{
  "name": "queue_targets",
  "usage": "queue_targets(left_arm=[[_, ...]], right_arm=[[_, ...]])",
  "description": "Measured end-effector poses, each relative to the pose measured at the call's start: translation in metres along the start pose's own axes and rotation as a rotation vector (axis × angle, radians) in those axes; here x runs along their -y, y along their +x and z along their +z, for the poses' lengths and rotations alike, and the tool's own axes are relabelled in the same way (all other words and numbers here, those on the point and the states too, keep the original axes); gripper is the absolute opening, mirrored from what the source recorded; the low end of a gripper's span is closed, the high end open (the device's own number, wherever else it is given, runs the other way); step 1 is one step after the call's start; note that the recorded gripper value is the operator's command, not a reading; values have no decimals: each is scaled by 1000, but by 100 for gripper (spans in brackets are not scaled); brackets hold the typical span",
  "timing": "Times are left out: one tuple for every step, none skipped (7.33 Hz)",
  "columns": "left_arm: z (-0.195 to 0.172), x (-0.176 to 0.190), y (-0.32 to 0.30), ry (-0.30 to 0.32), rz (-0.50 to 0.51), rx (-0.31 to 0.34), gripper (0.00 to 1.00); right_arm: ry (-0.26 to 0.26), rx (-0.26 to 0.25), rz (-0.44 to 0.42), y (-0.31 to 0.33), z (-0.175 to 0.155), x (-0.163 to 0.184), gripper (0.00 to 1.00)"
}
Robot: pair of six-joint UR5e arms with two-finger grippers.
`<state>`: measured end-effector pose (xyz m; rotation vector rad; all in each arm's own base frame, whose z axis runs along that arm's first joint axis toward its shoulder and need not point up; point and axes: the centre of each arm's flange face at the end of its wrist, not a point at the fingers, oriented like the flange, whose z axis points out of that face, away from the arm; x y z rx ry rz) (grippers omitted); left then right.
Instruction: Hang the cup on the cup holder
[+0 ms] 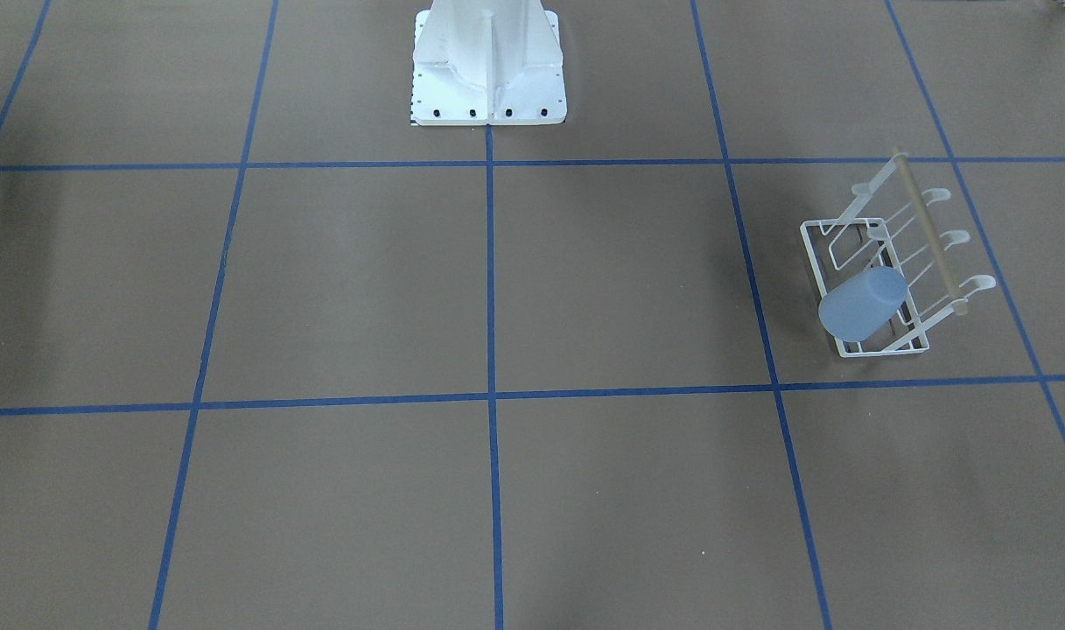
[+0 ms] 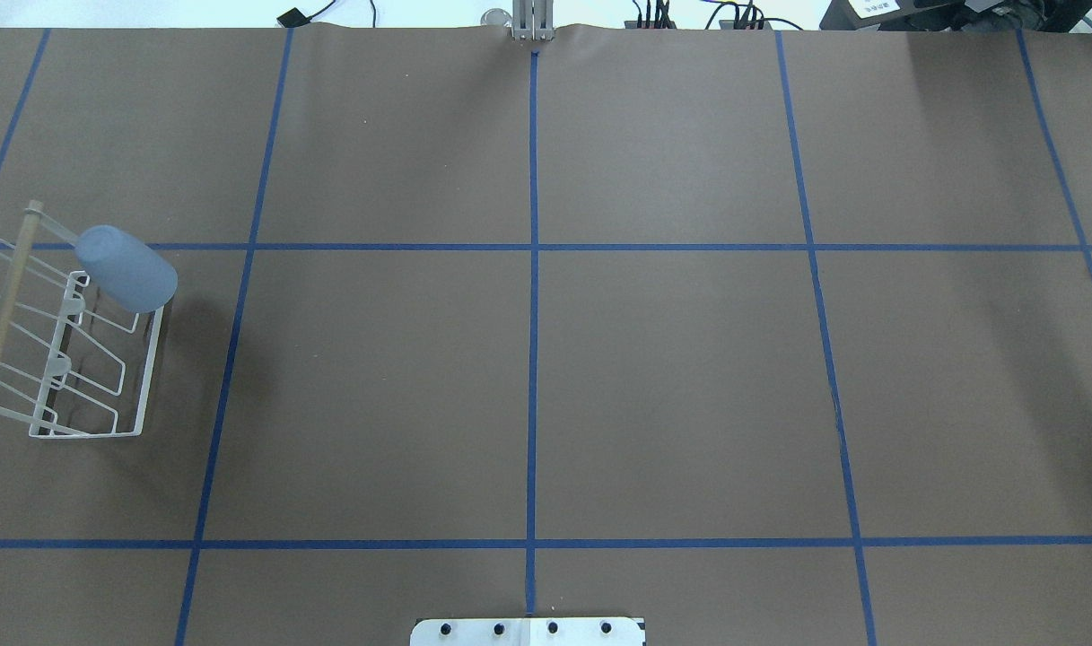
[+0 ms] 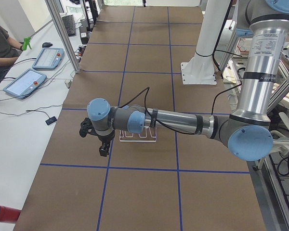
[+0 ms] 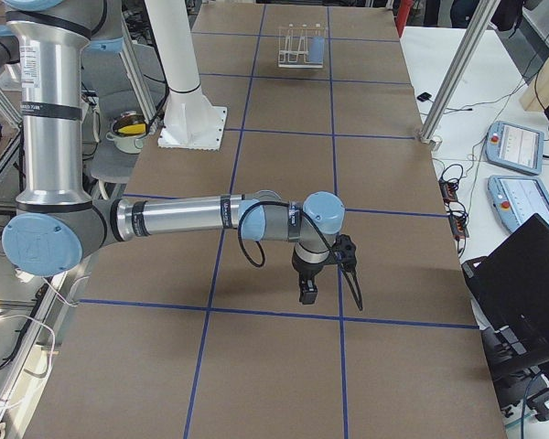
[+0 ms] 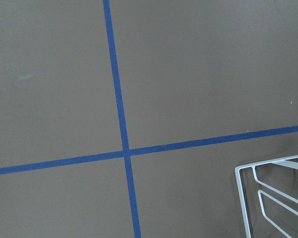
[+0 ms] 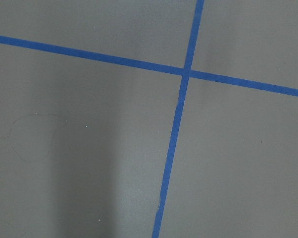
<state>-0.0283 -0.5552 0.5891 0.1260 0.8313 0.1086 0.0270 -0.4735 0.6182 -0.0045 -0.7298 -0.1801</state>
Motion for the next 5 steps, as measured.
queue_targets(left_arm=[[0,0,0,0,0,0,98],[-1,1,1,2,2,1,98],[-1,1,1,2,3,1,98],[-1,1,1,3,4,1,98],[-2,1,2,5,6,1,98]], right_arm=[[0,0,1,0,0,0,100],[1,0,1,0,0,1,100],[3,0,0,-1,-1,2,100],[5,1,-1,-2,-2,3,100],[8,2,2,-3,-3,4,100]])
